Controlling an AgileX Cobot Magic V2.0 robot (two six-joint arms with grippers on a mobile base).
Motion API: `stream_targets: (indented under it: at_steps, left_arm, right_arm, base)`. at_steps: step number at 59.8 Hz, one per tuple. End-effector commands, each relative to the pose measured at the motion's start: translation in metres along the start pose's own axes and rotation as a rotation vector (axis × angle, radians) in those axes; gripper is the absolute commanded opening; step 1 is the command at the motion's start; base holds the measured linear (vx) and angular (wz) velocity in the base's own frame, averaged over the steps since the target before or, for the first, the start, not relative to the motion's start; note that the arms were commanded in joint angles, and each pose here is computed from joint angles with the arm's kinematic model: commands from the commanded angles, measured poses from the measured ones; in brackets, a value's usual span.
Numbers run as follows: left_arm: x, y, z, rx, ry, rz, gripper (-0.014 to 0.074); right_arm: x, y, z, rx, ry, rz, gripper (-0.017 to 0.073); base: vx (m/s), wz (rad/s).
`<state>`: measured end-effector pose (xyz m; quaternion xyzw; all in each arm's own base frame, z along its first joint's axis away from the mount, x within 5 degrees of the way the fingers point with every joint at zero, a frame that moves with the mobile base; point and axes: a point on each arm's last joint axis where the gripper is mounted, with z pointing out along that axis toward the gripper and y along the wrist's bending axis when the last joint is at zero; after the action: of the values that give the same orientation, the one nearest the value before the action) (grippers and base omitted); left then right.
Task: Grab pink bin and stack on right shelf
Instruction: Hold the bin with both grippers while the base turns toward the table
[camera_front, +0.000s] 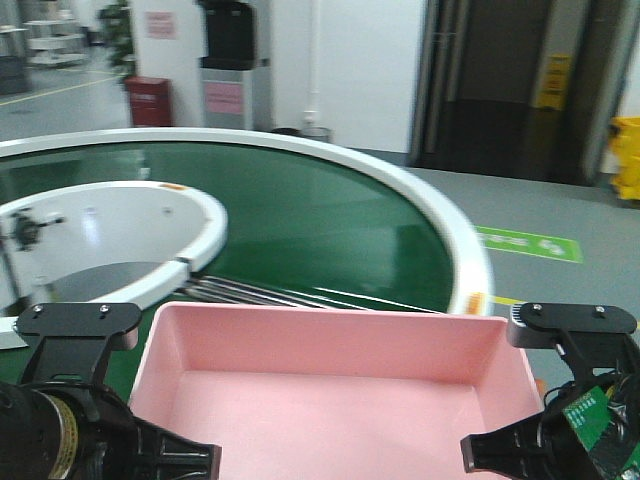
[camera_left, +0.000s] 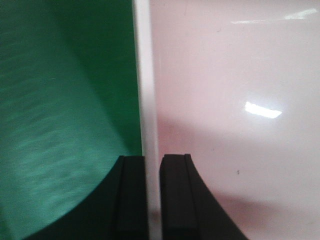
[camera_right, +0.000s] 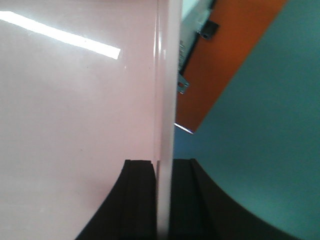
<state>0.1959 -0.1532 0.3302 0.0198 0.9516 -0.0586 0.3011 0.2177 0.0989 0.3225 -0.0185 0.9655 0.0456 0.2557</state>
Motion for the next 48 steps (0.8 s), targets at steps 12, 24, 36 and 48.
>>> stream_targets:
  at_steps: [12, 24, 36, 48]
  left_arm:
    - [-0.0118, -0.0033, -0.0184, 0.075, -0.111, 0.003, 0.0041]
    - [-0.0118, -0.0033, -0.0184, 0.075, -0.111, 0.003, 0.0041]
    - [-0.0118, -0.0033, -0.0184, 0.075, -0.111, 0.003, 0.0041]
    - [-0.0118, -0.0033, -0.0184, 0.075, -0.111, 0.003, 0.0041]
  right_arm:
    - [-0.0099, -0.0017, -0.0144, -0.008, -0.104, -0.02, 0.0084]
    - [-0.0099, -0.0017, -0.0144, -0.008, -0.104, -0.02, 0.0084]
    - [-0.0099, -0.0017, -0.0144, -0.008, -0.104, -0.02, 0.0084]
    - [-0.0099, -0.0017, -0.0144, -0.008, -0.104, -0.02, 0.0084]
  base:
    - [-0.15, -0.69]
    - [-0.14, -0.66]
    - [-0.12, -0.66]
    - [-0.09, -0.69]
